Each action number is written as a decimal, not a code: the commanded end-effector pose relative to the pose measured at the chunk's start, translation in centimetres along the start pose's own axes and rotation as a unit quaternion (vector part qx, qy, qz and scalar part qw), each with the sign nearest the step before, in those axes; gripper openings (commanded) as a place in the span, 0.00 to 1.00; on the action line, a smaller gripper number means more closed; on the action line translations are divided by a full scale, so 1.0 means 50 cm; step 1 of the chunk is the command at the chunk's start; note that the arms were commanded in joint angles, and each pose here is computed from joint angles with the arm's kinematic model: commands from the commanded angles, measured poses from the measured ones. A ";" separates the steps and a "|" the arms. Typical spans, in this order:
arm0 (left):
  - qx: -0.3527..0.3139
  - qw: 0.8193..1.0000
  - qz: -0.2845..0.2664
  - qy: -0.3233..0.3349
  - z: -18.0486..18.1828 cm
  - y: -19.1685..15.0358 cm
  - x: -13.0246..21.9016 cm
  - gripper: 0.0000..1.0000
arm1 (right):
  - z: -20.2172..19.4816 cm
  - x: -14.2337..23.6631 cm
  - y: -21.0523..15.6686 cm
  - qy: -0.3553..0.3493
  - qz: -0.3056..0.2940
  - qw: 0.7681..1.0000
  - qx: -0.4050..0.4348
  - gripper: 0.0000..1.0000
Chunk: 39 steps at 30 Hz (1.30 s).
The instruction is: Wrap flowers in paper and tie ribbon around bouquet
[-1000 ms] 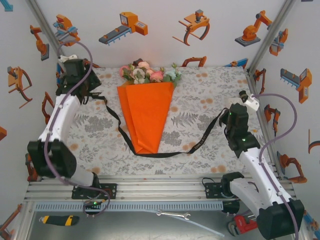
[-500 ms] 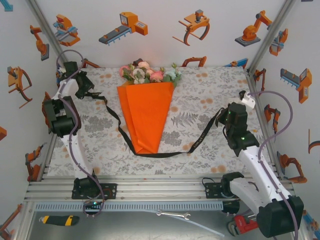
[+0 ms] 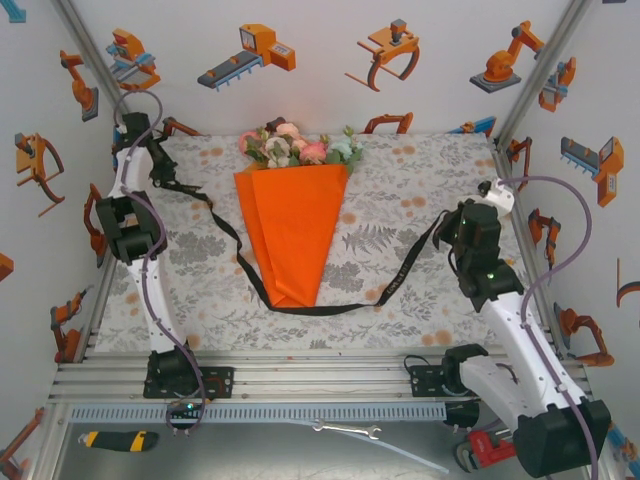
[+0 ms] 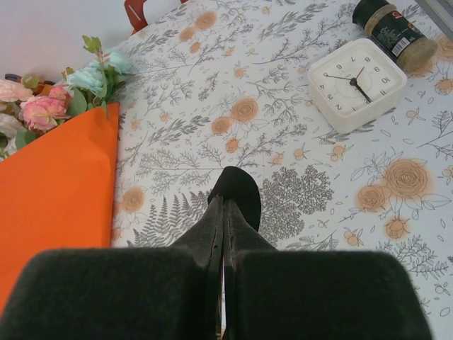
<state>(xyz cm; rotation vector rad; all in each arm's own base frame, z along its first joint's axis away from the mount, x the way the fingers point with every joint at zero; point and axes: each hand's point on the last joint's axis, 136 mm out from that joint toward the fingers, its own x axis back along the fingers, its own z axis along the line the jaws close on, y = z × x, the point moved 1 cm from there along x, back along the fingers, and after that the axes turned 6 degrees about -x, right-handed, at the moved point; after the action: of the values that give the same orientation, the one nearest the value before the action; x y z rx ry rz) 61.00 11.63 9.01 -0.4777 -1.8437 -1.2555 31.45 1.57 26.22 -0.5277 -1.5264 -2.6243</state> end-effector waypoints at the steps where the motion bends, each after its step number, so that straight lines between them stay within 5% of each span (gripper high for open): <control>1: -0.006 1.000 0.008 0.001 0.012 0.019 0.093 0.00 | -0.011 0.032 0.061 -0.030 -0.044 0.998 -0.013 0.00; 8: 0.054 0.991 -0.115 0.040 0.063 0.044 0.432 0.00 | -0.107 0.102 0.118 -0.164 -0.116 0.978 -0.062 0.00; 13: 0.109 0.976 -0.186 0.013 0.101 -0.066 0.613 0.00 | -0.184 0.219 0.180 -0.256 -0.211 0.940 -0.078 0.00; 18: 0.130 0.973 -0.191 0.004 0.137 -0.186 0.698 0.00 | -0.210 0.278 0.238 -0.332 -0.274 0.902 -0.040 0.00; 23: 0.134 0.973 -0.186 0.029 0.176 -0.266 0.698 0.00 | -0.259 0.269 0.269 -0.404 -0.275 0.870 -0.061 0.00; 29: 0.143 0.979 -0.136 0.046 0.185 -0.314 0.601 0.00 | -0.331 0.164 0.228 -0.415 -0.168 0.882 -0.149 0.01; 34: 0.152 0.976 -0.138 0.076 0.215 -0.311 0.521 0.05 | -0.310 0.065 0.175 -0.349 -0.074 0.925 -0.134 0.74; 39: 0.179 0.967 -0.136 0.122 0.278 -0.234 0.482 0.13 | -0.262 0.046 0.159 -0.266 -0.041 0.954 -0.133 0.81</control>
<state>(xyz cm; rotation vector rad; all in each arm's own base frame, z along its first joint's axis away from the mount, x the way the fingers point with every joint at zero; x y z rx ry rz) 30.91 12.83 16.70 -0.0040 -1.8563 -1.0541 26.49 -15.32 27.02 -1.5550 -1.3725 -2.9121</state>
